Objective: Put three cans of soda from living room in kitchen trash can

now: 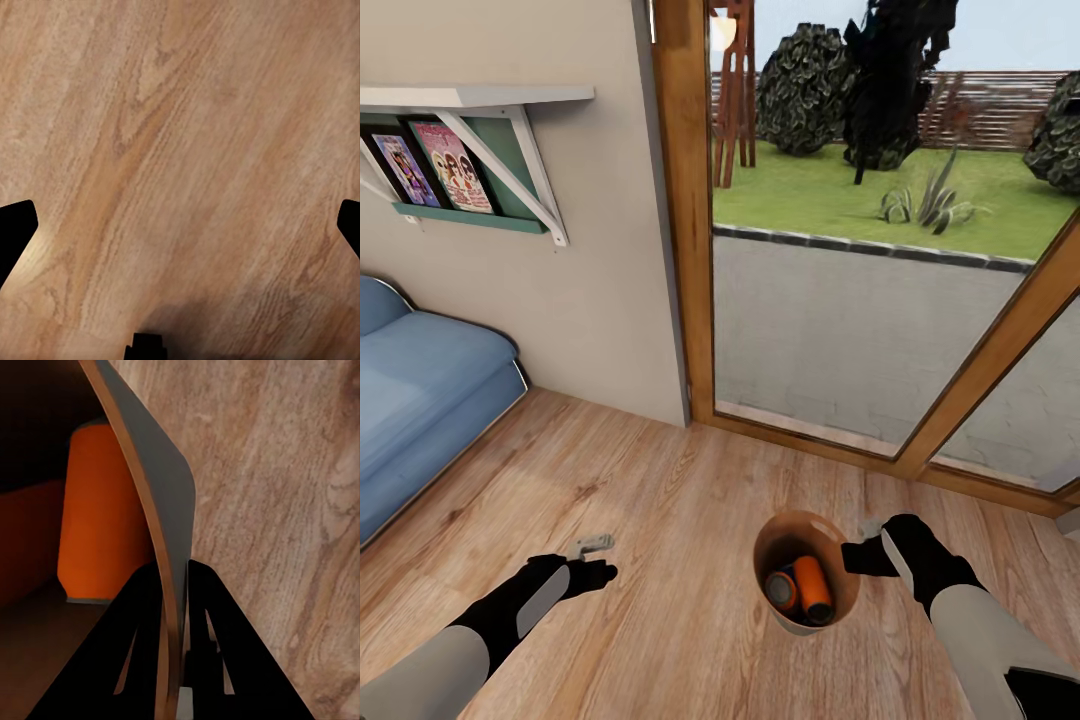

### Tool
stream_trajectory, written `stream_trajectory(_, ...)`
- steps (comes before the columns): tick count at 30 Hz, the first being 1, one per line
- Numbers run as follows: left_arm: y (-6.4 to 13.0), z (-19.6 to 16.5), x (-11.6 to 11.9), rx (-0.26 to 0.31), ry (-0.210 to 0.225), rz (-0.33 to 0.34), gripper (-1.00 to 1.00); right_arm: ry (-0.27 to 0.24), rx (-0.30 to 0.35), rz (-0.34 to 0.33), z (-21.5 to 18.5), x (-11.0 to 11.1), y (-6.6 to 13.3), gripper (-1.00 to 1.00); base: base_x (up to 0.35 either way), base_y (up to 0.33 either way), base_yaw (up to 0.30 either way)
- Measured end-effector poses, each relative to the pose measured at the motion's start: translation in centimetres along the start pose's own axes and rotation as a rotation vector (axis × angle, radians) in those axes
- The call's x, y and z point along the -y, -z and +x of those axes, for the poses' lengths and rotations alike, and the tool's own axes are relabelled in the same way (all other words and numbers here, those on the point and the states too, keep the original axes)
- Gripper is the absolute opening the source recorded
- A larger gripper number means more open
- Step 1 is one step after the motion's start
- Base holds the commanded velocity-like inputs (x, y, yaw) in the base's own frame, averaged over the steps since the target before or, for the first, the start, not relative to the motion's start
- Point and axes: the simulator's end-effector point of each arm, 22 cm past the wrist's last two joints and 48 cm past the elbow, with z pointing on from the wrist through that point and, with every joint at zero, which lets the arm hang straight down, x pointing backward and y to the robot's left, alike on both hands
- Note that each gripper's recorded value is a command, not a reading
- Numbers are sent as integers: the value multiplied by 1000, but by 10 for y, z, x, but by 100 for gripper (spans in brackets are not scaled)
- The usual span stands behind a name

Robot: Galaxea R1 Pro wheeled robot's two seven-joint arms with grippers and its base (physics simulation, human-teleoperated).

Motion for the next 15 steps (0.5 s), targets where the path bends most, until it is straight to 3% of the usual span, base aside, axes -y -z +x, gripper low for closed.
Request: stream_trajectory(15,0,0,1,0,0,2,100,5,1,8,16,3,-15,-100,0,0,0)
